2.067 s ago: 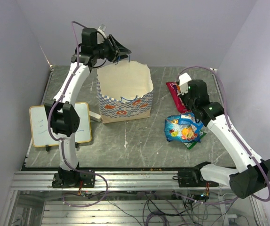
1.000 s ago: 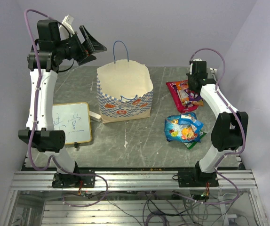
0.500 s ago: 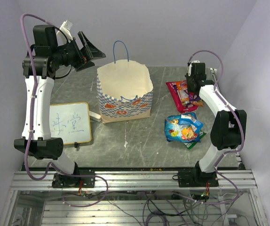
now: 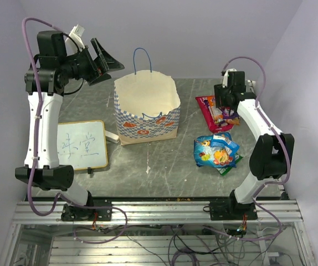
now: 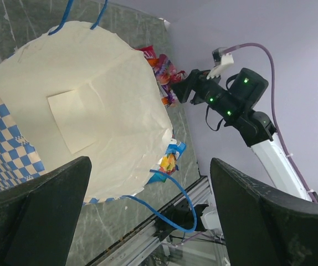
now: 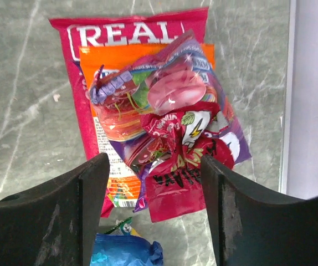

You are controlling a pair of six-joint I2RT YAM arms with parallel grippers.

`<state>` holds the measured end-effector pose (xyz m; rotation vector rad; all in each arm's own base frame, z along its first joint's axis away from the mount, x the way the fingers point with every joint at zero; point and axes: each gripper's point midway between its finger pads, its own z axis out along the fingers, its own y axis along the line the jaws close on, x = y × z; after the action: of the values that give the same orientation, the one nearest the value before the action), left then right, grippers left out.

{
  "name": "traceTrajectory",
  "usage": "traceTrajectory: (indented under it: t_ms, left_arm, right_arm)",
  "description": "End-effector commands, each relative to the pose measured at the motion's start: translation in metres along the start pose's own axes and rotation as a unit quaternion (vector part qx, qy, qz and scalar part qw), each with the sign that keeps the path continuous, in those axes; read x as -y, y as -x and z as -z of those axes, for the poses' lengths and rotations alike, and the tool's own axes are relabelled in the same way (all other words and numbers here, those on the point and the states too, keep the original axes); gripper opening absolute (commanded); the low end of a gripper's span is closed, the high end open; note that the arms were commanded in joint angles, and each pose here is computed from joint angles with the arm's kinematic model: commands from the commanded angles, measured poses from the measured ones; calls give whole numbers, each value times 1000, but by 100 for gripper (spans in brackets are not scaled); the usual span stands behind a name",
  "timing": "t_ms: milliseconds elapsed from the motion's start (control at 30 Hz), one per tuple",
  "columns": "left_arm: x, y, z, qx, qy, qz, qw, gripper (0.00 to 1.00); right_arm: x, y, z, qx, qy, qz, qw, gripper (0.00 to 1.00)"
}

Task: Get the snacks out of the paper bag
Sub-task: Place the snack at the center of the board, then reset both arms

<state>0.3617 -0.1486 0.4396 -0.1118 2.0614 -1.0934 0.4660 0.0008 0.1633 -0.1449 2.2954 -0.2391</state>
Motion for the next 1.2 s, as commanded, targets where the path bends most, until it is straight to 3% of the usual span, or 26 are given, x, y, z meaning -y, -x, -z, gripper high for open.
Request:
traceTrajectory:
  t_ms: [0, 267, 367, 500, 633, 900, 1167]
  left_arm:
    - [9, -3, 14, 11, -8, -14, 1000, 99]
    - [2, -10, 22, 17, 12, -30, 999, 99]
    - [-3, -13, 28, 23, 33, -42, 998, 99]
    - [-5, -11, 43, 48, 57, -67, 995, 99]
    - [0, -4, 63, 89, 81, -100, 988, 99]
    - [24, 11, 124, 212, 113, -158, 958, 98]
    - [45, 15, 171, 280, 129, -180, 934, 98]
  right_arm:
    - [8, 39, 34, 44, 6, -19, 999, 68]
    - [-27, 84, 91, 106, 25, -34, 993, 100]
    - [-53, 108, 135, 126, 54, -91, 986, 100]
    - [-90, 131, 207, 146, 172, -128, 966, 100]
    - [-87, 144, 271, 201, 217, -164, 941, 100]
    - [-27, 160, 374, 310, 189, -217, 906, 100]
    - [5, 158, 405, 342, 150, -251, 893, 100]
